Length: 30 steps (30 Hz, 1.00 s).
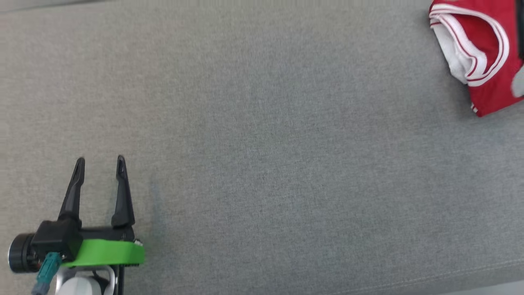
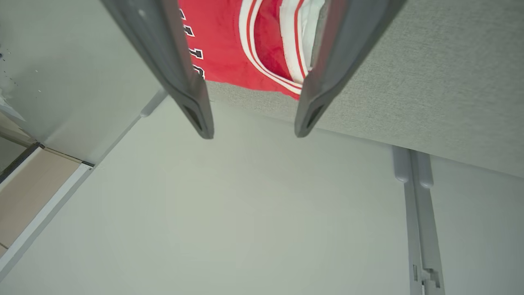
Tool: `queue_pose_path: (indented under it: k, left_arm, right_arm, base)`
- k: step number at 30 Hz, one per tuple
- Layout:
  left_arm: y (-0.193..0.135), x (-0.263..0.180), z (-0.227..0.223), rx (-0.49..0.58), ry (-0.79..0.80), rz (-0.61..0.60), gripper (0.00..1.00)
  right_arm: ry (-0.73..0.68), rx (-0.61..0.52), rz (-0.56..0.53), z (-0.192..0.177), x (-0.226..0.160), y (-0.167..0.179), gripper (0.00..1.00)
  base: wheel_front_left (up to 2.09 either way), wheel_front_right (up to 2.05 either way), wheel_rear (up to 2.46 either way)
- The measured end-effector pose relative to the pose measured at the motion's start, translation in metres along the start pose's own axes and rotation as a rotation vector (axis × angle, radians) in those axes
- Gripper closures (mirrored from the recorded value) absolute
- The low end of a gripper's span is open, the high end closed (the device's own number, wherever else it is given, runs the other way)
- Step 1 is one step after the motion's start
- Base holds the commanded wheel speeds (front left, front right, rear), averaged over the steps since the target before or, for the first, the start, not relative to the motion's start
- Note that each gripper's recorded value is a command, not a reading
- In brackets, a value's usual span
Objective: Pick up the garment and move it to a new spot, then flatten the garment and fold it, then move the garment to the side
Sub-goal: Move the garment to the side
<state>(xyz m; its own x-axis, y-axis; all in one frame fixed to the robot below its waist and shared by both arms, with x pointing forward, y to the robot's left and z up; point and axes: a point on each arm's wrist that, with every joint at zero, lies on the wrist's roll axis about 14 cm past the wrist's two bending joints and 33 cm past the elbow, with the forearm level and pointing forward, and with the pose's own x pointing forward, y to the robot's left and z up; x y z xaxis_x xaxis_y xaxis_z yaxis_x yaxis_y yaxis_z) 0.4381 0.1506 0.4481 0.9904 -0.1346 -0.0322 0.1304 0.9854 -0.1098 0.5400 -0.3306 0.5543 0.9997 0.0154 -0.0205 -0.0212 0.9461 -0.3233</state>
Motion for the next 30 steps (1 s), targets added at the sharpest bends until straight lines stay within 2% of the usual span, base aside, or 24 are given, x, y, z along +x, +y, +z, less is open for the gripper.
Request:
queue_pose_path:
  k: [10, 19, 30]
  left_arm:
    - [0.009, -0.034, 0.026, 0.003, -0.046, 0.048, 0.0]
    - [0.006, -0.053, 0.039, -0.002, -0.076, 0.048, 0.0]
    - [0.014, -0.078, 0.046, -0.003, -0.093, 0.079, 0.0]
  right_arm:
    - [-0.135, 0.175, 0.032, 0.025, -0.055, 0.058, 0.0]
    - [-0.147, 0.298, 0.079, 0.018, -0.106, 0.11, 0.0]
    - [-0.172, 0.413, 0.097, 0.019, -0.16, 0.148, 0.0]
  base:
    - [0.0, 0.0, 0.0]
    - [0.0, 0.0, 0.0]
    - [0.0, 0.0, 0.0]
